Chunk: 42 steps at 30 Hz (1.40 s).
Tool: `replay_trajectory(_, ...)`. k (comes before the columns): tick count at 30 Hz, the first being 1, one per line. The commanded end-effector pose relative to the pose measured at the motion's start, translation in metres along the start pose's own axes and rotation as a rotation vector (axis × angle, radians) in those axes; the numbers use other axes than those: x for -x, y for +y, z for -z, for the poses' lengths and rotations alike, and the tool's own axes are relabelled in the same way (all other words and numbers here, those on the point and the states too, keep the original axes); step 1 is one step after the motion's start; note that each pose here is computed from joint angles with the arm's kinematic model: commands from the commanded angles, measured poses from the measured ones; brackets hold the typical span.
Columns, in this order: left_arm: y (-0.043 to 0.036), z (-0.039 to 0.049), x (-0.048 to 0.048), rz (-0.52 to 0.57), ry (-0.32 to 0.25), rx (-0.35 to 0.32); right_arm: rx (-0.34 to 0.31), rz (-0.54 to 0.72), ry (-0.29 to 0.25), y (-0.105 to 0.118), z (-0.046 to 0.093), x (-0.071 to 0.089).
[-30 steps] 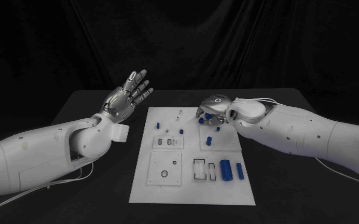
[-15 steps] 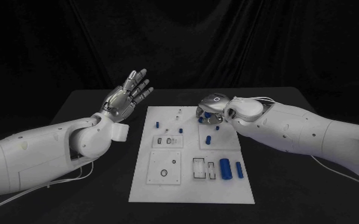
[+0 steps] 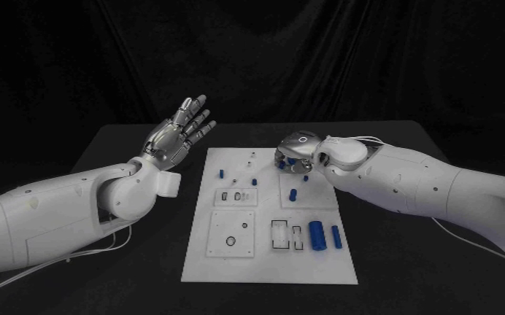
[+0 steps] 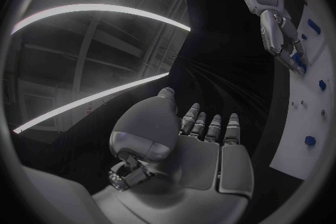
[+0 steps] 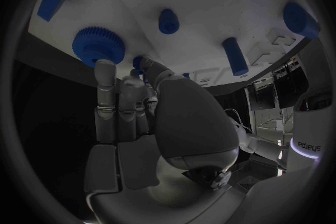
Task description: Assemble the parts on the task board
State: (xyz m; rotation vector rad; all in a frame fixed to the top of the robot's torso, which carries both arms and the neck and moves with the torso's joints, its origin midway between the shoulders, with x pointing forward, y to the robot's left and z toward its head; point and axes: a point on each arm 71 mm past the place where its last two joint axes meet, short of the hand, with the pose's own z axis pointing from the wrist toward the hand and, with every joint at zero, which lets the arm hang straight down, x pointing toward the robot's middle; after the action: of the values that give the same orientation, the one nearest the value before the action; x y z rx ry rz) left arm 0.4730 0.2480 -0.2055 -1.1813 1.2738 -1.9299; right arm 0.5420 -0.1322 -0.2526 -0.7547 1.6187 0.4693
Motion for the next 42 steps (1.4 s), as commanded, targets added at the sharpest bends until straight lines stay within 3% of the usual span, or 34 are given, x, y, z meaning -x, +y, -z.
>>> replay_trajectory(1,-0.0107,-0.0004,-0.0018,0.011,0.01,-0.137,0.02,0.012,-0.038,0.002,0.001,0.001)
replay_trajectory(8,-0.0109,0.0001,-0.0012,0.009,0.007,-0.136,0.039,0.019,-0.087,0.003,0.002,0.005)
replay_trajectory(14,-0.0118,0.0016,0.0001,0.004,0.0,-0.134,0.047,0.032,-0.117,0.003,0.0,0.02)
replay_trajectory(24,-0.0125,0.0039,-0.0002,-0.002,-0.009,-0.132,0.06,0.049,-0.156,0.006,-0.013,0.052)
replay_trajectory(42,-0.0161,0.0104,-0.0079,-0.016,-0.03,-0.128,0.06,0.063,-0.162,0.017,-0.042,0.07)
